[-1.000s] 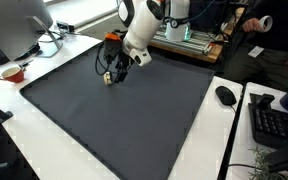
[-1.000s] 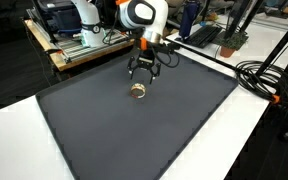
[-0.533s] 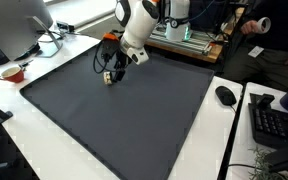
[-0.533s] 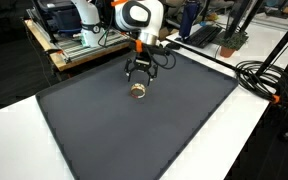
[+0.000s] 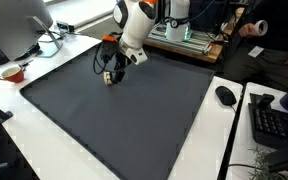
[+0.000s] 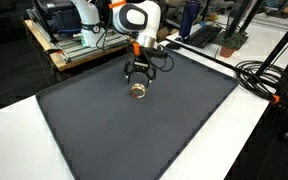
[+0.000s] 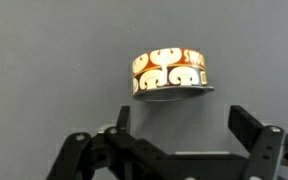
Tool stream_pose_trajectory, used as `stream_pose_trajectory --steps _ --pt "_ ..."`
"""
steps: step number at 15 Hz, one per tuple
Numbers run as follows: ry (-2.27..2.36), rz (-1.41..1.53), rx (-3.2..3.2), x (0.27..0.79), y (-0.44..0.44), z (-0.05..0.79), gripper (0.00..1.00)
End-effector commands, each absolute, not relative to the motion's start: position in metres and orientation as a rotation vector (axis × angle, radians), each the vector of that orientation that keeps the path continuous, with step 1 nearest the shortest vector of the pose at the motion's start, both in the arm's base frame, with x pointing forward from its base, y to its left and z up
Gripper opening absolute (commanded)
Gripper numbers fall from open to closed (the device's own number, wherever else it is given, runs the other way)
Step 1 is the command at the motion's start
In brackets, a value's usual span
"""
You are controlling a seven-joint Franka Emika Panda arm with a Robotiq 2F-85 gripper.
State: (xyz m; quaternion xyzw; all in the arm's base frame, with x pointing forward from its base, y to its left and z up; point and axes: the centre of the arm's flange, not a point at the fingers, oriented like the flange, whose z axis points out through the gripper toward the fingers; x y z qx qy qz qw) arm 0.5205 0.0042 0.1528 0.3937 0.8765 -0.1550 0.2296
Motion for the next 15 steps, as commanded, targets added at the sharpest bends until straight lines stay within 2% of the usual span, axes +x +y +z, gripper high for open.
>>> stream_pose_trajectory --steps 1,10,13,14,15 --pt "2.417 -0.383 1.063 0.525 -0.002 0.144 1.00" --pt "2.398 -0.372 1.076 0.539 -0.009 0.145 1.00" --pt "2.402 -0.378 1.084 0.542 -0.012 0.144 0.96" --pt "2.405 -0.379 1.087 0.542 -0.013 0.143 0.93" --pt "2.407 -0.385 1.088 0.542 -0.014 0.143 0.85"
